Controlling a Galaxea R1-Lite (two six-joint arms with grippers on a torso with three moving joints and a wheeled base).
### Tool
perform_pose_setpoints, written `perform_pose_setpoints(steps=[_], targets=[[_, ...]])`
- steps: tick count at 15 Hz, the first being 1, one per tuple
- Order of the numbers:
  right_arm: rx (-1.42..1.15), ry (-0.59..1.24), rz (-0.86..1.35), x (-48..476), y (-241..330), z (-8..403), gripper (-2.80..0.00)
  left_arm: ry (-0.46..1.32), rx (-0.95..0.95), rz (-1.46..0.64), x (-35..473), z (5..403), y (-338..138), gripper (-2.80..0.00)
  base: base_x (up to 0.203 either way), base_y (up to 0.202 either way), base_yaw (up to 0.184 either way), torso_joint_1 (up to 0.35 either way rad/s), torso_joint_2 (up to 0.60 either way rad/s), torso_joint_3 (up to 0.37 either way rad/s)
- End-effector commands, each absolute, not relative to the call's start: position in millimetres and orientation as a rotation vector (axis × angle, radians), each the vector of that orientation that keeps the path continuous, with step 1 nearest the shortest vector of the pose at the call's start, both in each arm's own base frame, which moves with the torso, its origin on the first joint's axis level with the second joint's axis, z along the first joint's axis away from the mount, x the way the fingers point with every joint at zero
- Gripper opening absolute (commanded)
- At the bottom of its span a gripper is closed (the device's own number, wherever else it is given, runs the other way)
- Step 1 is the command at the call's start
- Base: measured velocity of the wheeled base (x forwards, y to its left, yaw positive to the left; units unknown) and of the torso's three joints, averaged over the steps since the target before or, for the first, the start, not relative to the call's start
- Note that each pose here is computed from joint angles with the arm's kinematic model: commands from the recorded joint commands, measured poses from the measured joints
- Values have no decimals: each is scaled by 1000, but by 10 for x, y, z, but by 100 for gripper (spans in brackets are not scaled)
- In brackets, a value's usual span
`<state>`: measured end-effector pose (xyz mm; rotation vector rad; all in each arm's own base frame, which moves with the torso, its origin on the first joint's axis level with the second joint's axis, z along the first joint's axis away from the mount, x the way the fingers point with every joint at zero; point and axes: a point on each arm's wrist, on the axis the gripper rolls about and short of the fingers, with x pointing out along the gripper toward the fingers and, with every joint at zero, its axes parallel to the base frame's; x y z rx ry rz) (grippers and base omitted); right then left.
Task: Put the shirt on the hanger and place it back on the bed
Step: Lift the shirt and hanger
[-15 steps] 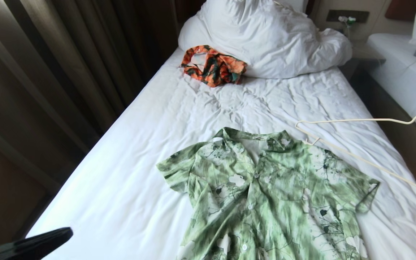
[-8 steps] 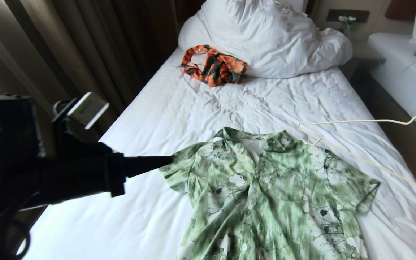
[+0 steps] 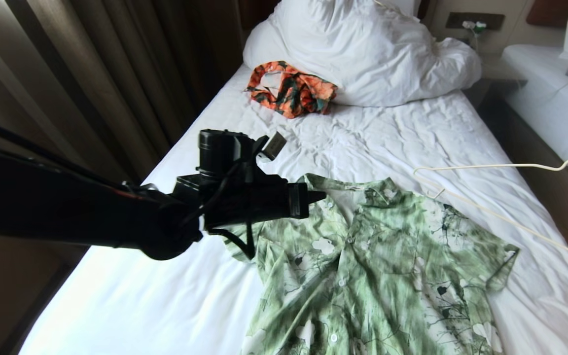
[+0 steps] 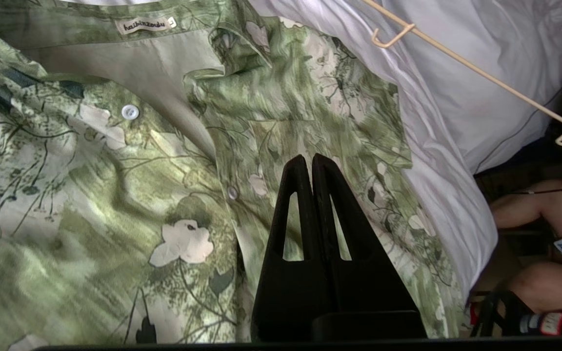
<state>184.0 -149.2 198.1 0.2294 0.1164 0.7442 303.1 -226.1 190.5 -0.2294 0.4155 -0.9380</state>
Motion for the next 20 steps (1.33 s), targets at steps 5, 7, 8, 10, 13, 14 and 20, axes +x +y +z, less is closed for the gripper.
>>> perform_pose_setpoints(steps=[5,7,8,10,13,14,20], targets=[[261,126,745,1909,-1580,1895,-280,434,-202,-837,3577,1402,-2822,0,0,0,0,0,0,0],[266,129,747,1925,-1591,1884,-280,432,-190,-748,3697,1398,-2859,0,0,0,0,0,0,0],[278,134,746,1926,-1592,1858,-280,424,-185,-695,3759,1437,-2862,0,0,0,0,0,0,0],[284,137,747,1923,-1584,1841,-280,422,-180,-631,3877,1529,-2835,0,0,0,0,0,0,0],[277,133,746,1910,-1576,1860,-280,455,-159,-566,3997,1548,-2768,0,0,0,0,0,0,0],[278,134,746,1909,-1575,1857,-280,451,-143,-565,4036,1520,-2762,0,0,0,0,0,0,0],[279,134,746,1922,-1587,1837,-280,436,-67,-512,4250,1392,-2815,0,0,0,0,0,0,0]])
